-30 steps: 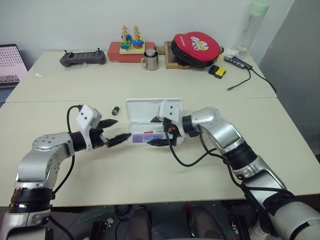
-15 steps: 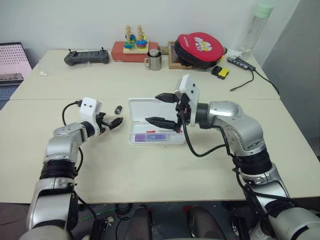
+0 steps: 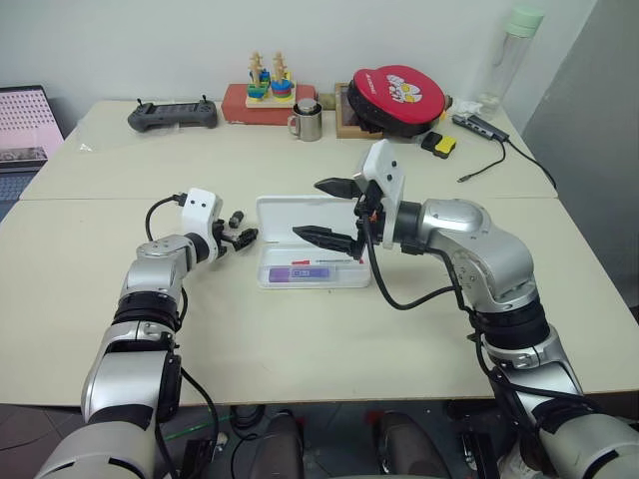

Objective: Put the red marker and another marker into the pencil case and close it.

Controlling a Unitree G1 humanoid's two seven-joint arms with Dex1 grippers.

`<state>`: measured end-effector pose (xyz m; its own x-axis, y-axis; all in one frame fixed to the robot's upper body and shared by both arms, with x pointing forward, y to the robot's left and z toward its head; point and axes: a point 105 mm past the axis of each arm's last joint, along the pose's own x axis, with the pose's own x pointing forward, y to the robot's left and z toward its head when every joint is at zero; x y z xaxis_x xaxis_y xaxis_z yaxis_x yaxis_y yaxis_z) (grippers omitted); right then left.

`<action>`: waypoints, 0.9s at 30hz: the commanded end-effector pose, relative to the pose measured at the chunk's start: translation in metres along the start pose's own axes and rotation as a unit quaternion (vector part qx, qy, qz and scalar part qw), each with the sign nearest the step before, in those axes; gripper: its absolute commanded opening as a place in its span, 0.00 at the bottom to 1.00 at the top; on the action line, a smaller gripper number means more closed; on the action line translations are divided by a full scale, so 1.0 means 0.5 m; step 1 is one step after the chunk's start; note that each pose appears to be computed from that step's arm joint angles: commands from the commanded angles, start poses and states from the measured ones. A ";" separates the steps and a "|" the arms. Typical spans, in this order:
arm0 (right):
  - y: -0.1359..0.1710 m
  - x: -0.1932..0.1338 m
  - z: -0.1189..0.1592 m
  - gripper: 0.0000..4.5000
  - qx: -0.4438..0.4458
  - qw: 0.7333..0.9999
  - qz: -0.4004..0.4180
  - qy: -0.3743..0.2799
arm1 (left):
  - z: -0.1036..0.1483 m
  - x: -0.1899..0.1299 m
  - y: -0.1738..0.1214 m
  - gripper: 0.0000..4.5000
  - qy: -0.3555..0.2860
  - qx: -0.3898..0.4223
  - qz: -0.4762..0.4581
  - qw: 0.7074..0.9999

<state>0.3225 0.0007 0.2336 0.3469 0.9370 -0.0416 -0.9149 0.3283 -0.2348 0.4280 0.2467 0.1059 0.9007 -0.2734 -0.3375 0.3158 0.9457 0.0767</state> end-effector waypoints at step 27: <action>-0.016 -0.026 0.027 1.00 -0.020 0.999 -0.020 -0.019 | 0.046 -0.014 0.027 0.09 -0.079 -0.070 0.037 0.994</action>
<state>0.3270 -0.0070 0.2338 0.3802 0.9236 -0.0493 -0.9006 0.3575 -0.2472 0.4311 0.2516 0.1078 0.9314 -0.2306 -0.2815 0.2407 0.9706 0.0013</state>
